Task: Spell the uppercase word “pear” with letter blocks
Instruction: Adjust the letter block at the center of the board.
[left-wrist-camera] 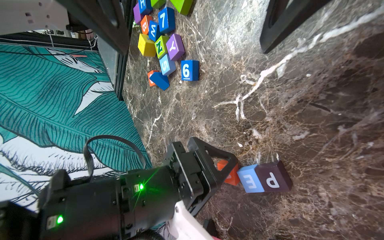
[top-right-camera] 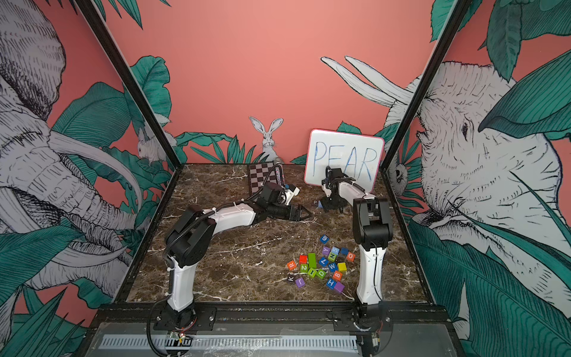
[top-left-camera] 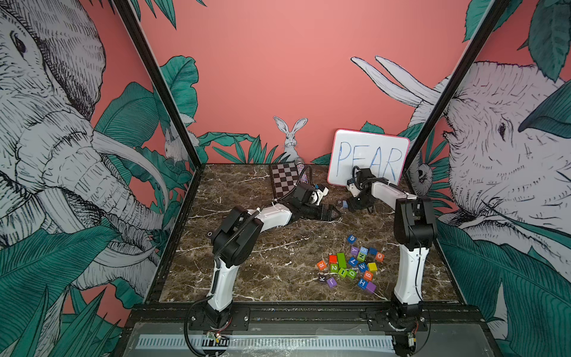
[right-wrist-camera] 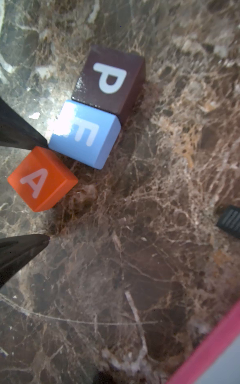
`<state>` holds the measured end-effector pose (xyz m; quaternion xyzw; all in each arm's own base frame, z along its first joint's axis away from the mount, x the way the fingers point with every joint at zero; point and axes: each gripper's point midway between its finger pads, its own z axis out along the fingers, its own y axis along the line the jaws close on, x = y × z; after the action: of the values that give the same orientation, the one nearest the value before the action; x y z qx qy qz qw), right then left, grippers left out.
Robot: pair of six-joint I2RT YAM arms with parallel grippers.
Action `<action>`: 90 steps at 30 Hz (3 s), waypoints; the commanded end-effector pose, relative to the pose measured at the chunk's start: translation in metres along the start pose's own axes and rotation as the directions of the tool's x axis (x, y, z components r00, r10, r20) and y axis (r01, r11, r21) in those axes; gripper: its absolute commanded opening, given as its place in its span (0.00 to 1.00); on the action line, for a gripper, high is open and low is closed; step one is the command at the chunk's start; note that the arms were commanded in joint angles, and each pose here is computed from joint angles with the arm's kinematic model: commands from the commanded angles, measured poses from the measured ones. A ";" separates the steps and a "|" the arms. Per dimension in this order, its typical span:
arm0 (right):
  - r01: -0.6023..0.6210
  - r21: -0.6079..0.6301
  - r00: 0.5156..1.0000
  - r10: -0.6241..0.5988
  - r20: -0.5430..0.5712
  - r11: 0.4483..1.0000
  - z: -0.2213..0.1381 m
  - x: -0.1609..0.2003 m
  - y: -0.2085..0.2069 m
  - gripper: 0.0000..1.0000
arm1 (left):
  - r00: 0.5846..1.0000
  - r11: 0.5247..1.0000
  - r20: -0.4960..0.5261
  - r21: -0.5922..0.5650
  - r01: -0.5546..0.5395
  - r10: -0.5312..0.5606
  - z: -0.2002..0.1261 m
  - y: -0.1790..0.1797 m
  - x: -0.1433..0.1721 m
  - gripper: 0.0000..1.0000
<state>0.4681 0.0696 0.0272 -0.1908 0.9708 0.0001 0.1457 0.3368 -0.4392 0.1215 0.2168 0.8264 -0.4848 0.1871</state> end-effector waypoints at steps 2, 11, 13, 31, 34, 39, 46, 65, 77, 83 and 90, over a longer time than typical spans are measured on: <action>0.011 0.019 1.000 -0.010 -0.006 1.000 0.003 -0.007 -0.005 0.66 | 0.999 1.000 0.028 0.018 -0.017 0.016 -0.018 -0.019 -0.009 0.99; -0.019 -0.016 1.000 0.018 -0.012 1.000 0.008 -0.003 -0.008 0.56 | 0.999 1.000 0.033 0.010 -0.018 0.018 -0.020 -0.020 -0.010 0.99; -0.029 -0.038 1.000 0.028 -0.013 0.999 0.008 -0.002 -0.006 0.53 | 0.999 1.000 0.032 0.011 -0.017 0.017 -0.020 -0.020 -0.011 0.99; -0.178 -0.063 0.983 0.175 -0.058 0.982 -0.001 0.004 -0.006 0.40 | 0.999 1.000 0.036 0.015 -0.022 0.021 -0.022 -0.021 -0.009 0.99; -0.219 -0.061 0.975 0.216 -0.051 0.974 -0.002 -0.001 -0.007 0.37 | 0.999 1.000 0.040 0.015 -0.022 0.021 -0.022 -0.020 -0.009 0.99; -0.278 -0.057 0.960 0.276 -0.046 0.959 -0.001 -0.005 -0.008 0.35 | 0.999 1.000 0.044 0.018 -0.025 0.024 -0.022 -0.021 -0.010 0.99; -0.317 -0.061 0.948 0.314 -0.051 0.947 0.006 -0.009 -0.009 0.35 | 0.998 0.999 0.046 0.015 -0.030 0.030 -0.024 -0.022 -0.009 0.99; -0.329 -0.092 0.944 0.325 -0.049 0.940 0.014 -0.018 -0.005 0.35 | 0.998 0.999 0.053 0.015 -0.029 0.028 -0.025 -0.022 -0.009 0.99; -0.333 -0.110 0.943 0.329 -0.052 0.937 0.013 -0.018 -0.002 0.37 | 0.998 1.000 0.054 0.015 -0.028 0.027 -0.026 -0.022 -0.008 0.99; -0.333 -0.104 0.943 0.328 -0.058 0.937 0.013 -0.016 -0.003 0.41 | 0.998 0.999 0.057 0.016 -0.029 0.028 -0.027 -0.023 -0.009 0.99; -0.332 -0.088 0.943 0.329 -0.049 0.939 0.006 -0.018 -0.006 0.45 | 0.998 0.999 0.059 0.019 -0.027 0.026 -0.027 -0.024 -0.009 0.99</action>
<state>0.4938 0.0757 0.0281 -0.0360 0.9873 0.0765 0.1344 0.3287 -0.4303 0.1253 0.2140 0.8274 -0.4833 0.1900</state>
